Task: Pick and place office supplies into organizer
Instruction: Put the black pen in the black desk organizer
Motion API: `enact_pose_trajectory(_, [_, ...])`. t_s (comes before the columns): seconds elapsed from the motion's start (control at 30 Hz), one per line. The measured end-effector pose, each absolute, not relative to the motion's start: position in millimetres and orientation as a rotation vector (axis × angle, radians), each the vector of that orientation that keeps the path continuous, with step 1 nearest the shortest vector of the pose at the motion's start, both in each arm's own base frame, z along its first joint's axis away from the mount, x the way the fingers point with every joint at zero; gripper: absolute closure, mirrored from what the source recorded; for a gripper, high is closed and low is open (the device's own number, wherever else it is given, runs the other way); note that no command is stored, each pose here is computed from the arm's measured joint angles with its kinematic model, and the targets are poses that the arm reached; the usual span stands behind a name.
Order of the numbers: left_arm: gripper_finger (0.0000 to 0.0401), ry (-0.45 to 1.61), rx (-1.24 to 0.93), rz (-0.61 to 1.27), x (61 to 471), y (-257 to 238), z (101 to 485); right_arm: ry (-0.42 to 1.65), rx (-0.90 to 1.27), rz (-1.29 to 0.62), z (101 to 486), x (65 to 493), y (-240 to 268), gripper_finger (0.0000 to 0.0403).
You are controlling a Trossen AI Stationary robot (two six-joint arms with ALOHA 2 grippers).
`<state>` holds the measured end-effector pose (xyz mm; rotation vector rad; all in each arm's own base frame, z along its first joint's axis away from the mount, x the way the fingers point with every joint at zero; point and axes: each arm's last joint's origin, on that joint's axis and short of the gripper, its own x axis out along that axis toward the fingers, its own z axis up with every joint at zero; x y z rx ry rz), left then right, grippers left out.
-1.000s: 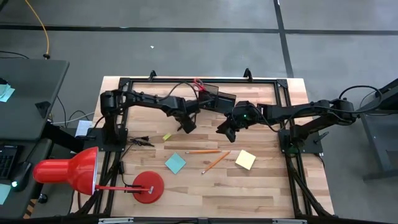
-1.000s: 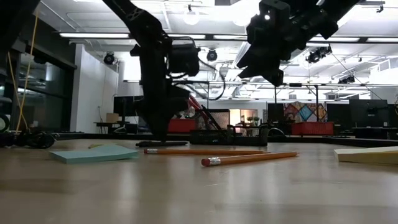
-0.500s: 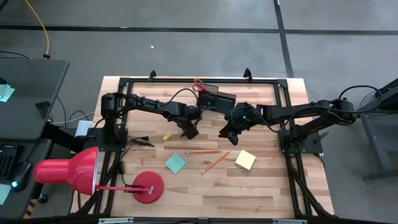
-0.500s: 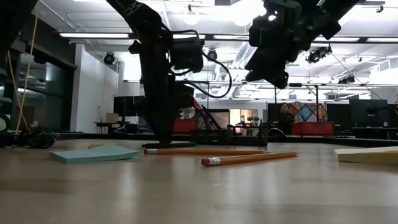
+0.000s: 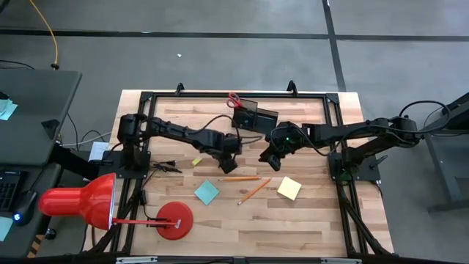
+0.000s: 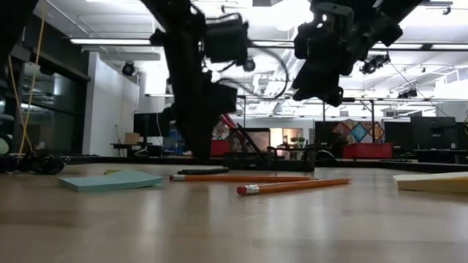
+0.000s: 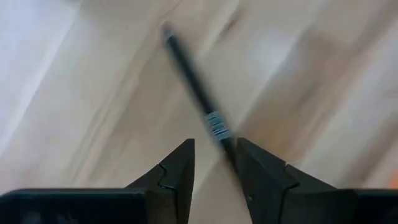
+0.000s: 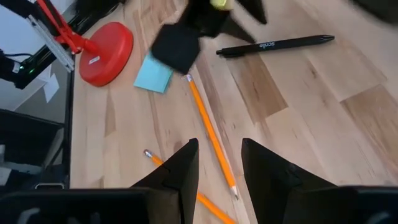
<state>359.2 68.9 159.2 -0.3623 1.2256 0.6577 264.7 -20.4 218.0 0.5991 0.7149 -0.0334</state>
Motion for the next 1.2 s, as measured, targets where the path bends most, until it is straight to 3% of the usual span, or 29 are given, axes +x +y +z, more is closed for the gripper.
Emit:
enact_pose_trajectory(0.3, [0.0340,1.264,-0.352,0.607,365.4,56.3,163.8,0.722,0.603,-0.036,217.5,264.3,-20.3,0.0290])
enact_pose_trajectory(1.2, [0.0343,1.377,-0.328,0.631,362.2,56.3,138.2,0.742,0.619,0.008,216.9,263.5,-18.9,0.0290])
